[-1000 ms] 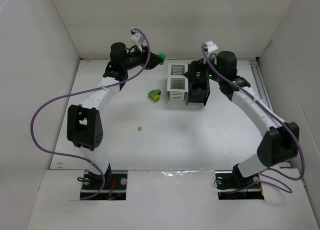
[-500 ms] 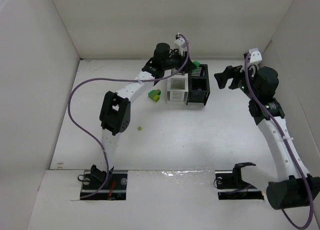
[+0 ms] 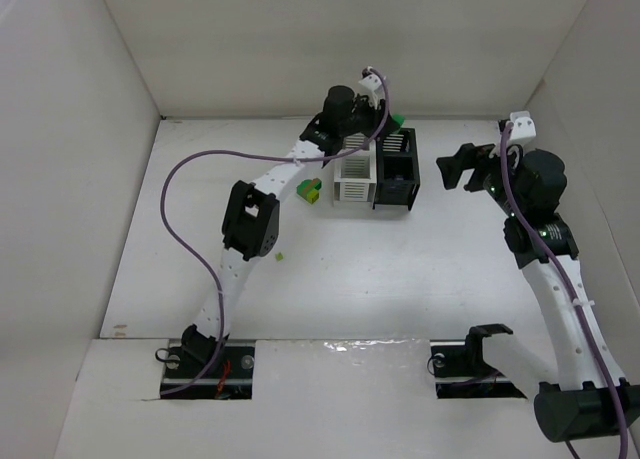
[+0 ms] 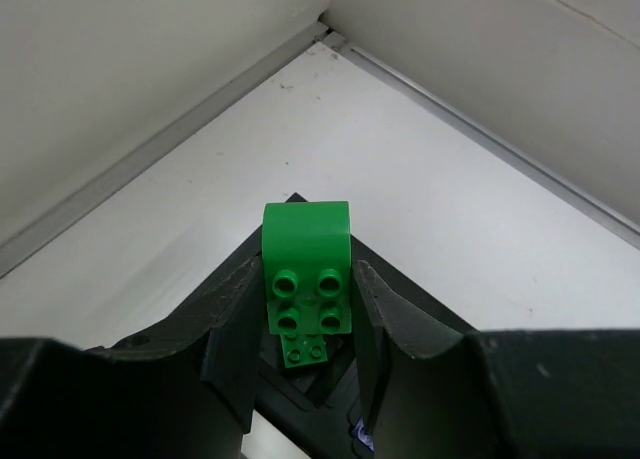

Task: Sort the legos into containers by color

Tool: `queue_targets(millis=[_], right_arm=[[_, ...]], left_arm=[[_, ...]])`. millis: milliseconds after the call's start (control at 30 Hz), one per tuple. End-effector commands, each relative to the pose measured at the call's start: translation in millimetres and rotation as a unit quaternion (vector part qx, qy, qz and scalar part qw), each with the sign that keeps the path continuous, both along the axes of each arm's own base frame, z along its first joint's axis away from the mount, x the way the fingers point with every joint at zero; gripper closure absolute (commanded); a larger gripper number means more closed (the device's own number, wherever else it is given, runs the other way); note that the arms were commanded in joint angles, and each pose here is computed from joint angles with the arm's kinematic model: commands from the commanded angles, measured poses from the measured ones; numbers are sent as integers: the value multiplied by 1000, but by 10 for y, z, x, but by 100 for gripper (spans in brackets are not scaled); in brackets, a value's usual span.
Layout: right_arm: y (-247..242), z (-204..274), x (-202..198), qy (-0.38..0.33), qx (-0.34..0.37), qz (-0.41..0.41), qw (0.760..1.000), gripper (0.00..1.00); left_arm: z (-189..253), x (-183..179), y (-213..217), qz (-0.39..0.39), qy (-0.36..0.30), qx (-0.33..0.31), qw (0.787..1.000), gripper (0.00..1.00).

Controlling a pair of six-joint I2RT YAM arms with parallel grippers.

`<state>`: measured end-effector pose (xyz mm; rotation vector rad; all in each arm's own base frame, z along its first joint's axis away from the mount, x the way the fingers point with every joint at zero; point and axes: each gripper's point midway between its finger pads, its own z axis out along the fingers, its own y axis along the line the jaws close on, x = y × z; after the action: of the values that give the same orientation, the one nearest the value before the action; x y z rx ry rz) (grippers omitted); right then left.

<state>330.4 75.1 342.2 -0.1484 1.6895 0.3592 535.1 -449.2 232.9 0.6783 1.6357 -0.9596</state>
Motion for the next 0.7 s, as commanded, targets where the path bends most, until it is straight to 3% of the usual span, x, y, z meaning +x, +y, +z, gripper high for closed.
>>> queue_targets(millis=[0,100,233,267,367,400,533,600,667], right_arm=[[-92,77,-12,-12,0,-25,1000,10],[-122,77,-6,-12,0,-30,999,10],[-121,48,16,-8,0,-30,1000,10],[-121,48,16,-8,0,-30,1000,10],[-106,48,11,-8,0,-26,1000,10],[-102,49,10,-6,5,-26,1000,10],[-83,-27,56,2,4,-21,1000,10],[-9,-66,68,8,4,-11,1000,10],[33,-94,82,13,-6,-3,1000,9]], left_arm=[[217,-12,-56,-3,-33,-2,999,99],[154,-15,-70,-9,-33,2,999,94],[154,-11,-68,-9,-37,4,999,76],[154,-11,-68,-9,-37,4,999,67],[153,-19,-72,-14,-46,9,999,59],[183,-12,-76,-14,-51,5,999,49],[675,-87,-38,-17,-98,-19,995,28],[895,-144,13,-17,-120,-18,992,24],[1268,-144,391,9,-112,-33,993,24]])
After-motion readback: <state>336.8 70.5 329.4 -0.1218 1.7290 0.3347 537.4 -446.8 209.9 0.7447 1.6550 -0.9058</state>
